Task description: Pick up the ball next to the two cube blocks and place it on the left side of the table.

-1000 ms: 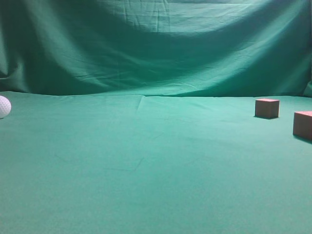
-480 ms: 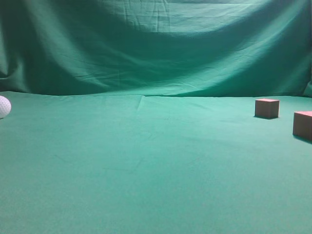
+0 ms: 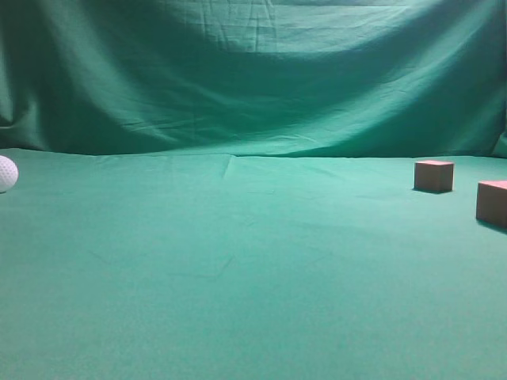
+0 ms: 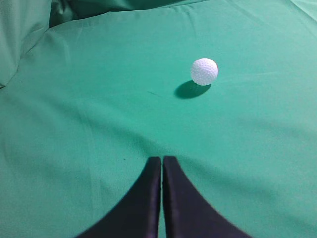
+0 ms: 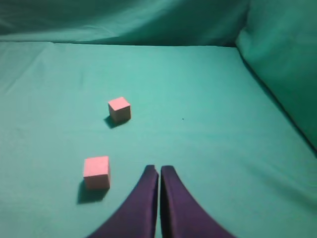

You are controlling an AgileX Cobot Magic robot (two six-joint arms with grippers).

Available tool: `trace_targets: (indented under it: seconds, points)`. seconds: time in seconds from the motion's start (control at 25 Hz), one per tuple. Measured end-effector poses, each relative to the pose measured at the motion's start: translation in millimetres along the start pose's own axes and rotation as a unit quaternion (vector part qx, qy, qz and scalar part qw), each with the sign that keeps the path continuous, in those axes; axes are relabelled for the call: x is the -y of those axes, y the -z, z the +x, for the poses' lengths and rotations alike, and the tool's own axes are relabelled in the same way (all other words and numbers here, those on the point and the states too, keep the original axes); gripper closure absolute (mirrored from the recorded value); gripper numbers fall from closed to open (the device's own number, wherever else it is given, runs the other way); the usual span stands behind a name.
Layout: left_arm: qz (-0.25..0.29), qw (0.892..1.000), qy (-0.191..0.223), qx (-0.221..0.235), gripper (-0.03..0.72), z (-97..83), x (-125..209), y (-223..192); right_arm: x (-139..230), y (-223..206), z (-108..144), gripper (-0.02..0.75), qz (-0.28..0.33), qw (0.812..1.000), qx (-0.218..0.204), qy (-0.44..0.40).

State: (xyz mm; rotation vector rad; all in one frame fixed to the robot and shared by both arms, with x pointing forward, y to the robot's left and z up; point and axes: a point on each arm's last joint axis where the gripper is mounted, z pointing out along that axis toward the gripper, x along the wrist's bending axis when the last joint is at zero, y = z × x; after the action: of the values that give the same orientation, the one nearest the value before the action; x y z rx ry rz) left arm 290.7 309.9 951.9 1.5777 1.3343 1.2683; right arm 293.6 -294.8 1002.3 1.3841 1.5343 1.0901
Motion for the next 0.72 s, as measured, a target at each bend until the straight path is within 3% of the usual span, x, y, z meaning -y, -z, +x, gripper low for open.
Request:
trace_targets:
  seconds: [0.32,0.72]
  points:
    - [0.0,1.0,0.0,0.0,0.688,0.0,0.0,0.0,55.5,-14.8,-2.3,0.738,0.007,1.0,0.024,-0.011]
    - [0.0,1.0,0.0,0.0,0.688,0.0,0.0,0.0,55.6,-15.2,-2.3,0.738,0.002,1.0,0.025,0.0]
